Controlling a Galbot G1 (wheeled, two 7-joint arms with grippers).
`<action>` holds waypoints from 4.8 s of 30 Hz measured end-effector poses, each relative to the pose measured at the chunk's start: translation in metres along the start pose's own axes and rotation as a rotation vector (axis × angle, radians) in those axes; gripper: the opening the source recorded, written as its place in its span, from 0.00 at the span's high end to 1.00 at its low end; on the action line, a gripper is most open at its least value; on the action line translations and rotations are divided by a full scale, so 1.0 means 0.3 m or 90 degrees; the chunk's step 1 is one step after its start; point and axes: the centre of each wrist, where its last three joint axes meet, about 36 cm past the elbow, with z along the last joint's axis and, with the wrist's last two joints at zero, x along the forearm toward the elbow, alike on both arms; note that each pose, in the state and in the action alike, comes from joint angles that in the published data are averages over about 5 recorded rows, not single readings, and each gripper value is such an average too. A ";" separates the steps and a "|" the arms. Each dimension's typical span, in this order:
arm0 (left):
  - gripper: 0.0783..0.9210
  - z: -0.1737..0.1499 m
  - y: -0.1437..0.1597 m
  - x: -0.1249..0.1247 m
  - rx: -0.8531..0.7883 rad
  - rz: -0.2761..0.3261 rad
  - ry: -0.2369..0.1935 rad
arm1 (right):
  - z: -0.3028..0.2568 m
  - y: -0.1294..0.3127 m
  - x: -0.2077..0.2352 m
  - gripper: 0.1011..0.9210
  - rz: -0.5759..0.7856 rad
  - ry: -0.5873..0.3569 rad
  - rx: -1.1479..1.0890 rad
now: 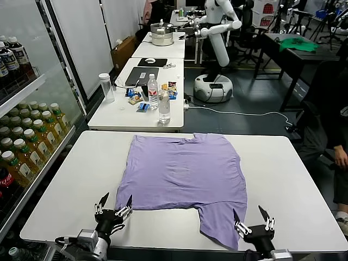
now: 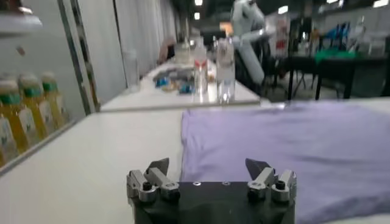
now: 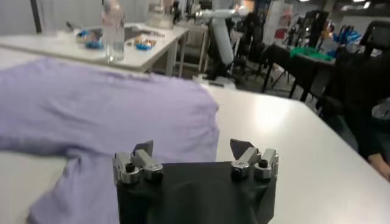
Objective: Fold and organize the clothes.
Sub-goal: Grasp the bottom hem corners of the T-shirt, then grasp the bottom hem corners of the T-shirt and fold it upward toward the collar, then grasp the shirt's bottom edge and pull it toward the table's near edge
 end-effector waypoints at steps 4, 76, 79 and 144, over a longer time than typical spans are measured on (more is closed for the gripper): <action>0.14 0.004 0.004 -0.018 -0.002 0.002 0.018 | 0.020 0.025 0.003 0.12 -0.009 0.013 0.001; 0.96 -0.135 0.104 -0.327 0.078 0.073 -0.052 | -0.329 -0.214 -0.511 0.97 -0.033 -0.117 0.003; 0.96 -0.139 0.105 -0.369 0.068 0.065 -0.047 | -0.345 -0.216 -0.559 0.97 -0.034 -0.117 0.013; 0.17 -0.140 -0.005 -0.503 -0.001 -0.013 -0.021 | -0.252 -0.278 -0.542 0.12 -0.002 -0.052 0.015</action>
